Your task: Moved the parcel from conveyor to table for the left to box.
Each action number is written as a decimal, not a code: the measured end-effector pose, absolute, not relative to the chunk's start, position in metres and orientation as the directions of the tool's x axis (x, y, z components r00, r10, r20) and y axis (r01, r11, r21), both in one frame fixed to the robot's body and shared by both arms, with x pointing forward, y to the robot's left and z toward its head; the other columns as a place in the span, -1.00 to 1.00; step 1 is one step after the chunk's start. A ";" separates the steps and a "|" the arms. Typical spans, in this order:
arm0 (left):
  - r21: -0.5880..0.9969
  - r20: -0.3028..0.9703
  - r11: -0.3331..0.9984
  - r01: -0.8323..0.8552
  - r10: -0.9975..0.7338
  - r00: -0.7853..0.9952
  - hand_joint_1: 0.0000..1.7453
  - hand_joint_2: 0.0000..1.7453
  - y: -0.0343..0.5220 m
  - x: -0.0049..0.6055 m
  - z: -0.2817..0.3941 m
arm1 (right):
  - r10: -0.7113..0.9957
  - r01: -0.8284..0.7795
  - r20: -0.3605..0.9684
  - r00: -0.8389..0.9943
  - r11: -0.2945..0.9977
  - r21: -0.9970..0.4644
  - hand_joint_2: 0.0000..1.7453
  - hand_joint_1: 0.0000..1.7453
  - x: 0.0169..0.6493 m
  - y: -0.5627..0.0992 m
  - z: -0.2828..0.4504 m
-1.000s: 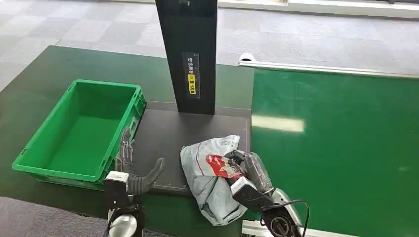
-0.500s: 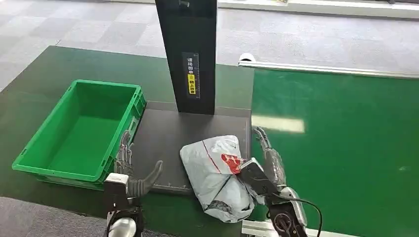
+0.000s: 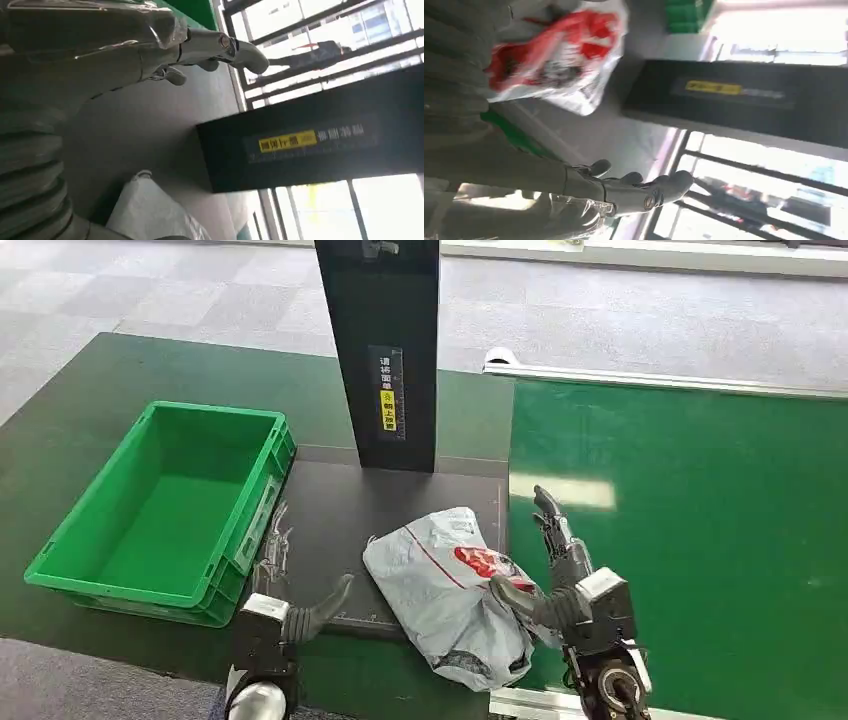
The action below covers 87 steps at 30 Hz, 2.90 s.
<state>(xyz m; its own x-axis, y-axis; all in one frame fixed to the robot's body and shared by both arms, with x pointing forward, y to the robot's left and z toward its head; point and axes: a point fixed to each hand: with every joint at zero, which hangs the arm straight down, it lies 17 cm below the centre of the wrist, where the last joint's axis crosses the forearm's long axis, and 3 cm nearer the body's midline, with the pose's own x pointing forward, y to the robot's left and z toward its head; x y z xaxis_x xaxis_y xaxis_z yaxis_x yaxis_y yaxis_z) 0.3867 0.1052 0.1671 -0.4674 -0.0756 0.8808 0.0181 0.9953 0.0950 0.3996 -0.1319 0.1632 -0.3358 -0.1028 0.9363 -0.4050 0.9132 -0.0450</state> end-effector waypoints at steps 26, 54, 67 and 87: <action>0.435 0.817 0.857 0.275 -0.247 -0.520 -1.00 1.00 0.001 0.366 0.143 | -0.267 -0.364 0.817 -0.512 0.928 0.076 1.00 -1.00 0.381 -0.199 0.240; 0.843 0.526 0.489 0.224 -0.667 -0.527 -1.00 1.00 -0.035 0.378 0.059 | -0.343 -0.390 0.736 -0.584 0.913 0.116 1.00 -1.00 0.376 -0.198 0.278; 0.828 0.555 0.494 0.265 -0.654 -0.514 -0.76 1.00 -0.041 0.382 0.048 | -0.348 -0.391 0.726 -0.592 0.913 0.119 1.00 -1.00 0.390 -0.194 0.285; 0.795 0.590 0.564 0.224 -0.631 -0.503 0.96 1.00 -0.032 0.393 0.062 | -0.349 -0.383 0.731 -0.587 0.915 0.129 1.00 -1.00 0.401 -0.193 0.285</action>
